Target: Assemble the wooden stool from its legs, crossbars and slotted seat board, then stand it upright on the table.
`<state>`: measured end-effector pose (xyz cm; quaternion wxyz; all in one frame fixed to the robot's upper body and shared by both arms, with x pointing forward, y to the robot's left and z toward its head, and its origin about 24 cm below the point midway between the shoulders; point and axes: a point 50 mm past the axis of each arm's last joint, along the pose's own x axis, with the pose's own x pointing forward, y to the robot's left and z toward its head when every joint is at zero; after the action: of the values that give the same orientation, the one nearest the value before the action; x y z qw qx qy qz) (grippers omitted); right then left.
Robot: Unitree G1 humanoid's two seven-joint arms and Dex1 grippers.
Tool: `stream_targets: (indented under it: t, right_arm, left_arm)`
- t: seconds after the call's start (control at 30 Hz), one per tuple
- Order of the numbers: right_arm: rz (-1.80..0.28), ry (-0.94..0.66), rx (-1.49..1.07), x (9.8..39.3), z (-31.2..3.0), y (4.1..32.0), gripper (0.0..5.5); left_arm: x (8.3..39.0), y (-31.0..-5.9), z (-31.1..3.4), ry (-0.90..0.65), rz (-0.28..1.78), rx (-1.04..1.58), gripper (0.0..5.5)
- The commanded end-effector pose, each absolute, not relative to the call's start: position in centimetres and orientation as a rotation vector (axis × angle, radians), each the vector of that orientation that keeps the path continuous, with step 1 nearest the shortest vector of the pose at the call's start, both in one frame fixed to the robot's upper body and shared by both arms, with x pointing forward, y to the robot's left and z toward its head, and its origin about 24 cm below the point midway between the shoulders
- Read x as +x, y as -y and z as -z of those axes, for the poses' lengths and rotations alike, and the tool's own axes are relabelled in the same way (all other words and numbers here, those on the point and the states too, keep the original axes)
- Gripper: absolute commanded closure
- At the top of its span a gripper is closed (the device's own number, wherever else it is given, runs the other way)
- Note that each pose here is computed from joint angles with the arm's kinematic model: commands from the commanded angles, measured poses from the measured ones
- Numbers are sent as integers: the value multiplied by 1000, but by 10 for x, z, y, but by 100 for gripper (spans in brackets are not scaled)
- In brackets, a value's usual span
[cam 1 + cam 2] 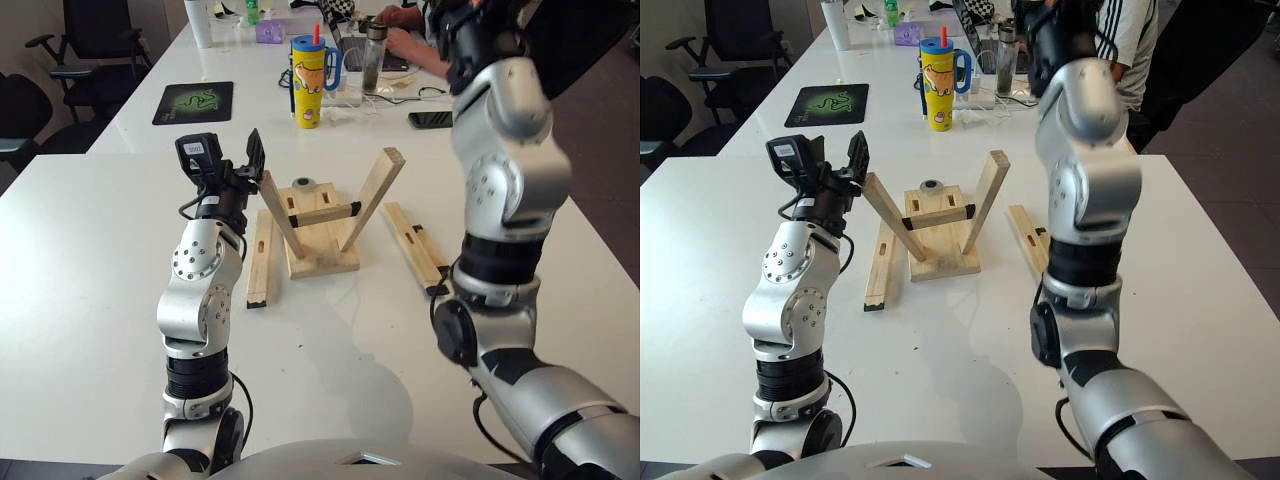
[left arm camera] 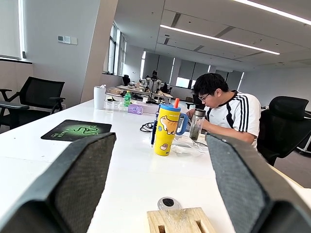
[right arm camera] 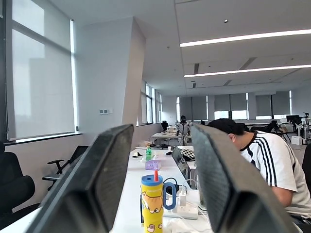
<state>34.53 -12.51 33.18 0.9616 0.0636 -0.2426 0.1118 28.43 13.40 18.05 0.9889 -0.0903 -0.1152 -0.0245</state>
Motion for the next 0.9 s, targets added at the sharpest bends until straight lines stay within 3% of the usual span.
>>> stream_targets:
  t: [0.03, 0.1, 0.17, 0.27, 0.33, 0.6, 0.73, 0.9]
  right_arm:
    - [-347, 181, 240, 369, -300, 111, 332]
    - [-400, -119, 206, 362, -235, 98, 332]
    - [-454, -364, 141, 334, -169, 87, 332]
    - [-468, -548, 124, 304, -117, 83, 332]
    - [-425, -513, 155, 306, -118, 87, 332]
    - [-368, -108, 223, 336, -185, 88, 332]
    - [-374, -98, 210, 337, -184, 88, 332]
    - [-376, -138, 195, 331, -172, 89, 332]
  left_arm:
    - [285, -137, -177, 218, 18, -173, 210]
    - [284, -136, -178, 221, 18, -176, 210]
    - [283, -135, -179, 222, 26, -178, 210]
    - [283, -135, -179, 221, 32, -177, 210]
    - [284, -134, -179, 219, 38, -177, 210]
    - [286, -135, -187, 251, 50, -188, 210]
    - [286, -142, -231, 407, 74, -300, 210]
    - [284, -126, -237, 375, 190, -354, 210]
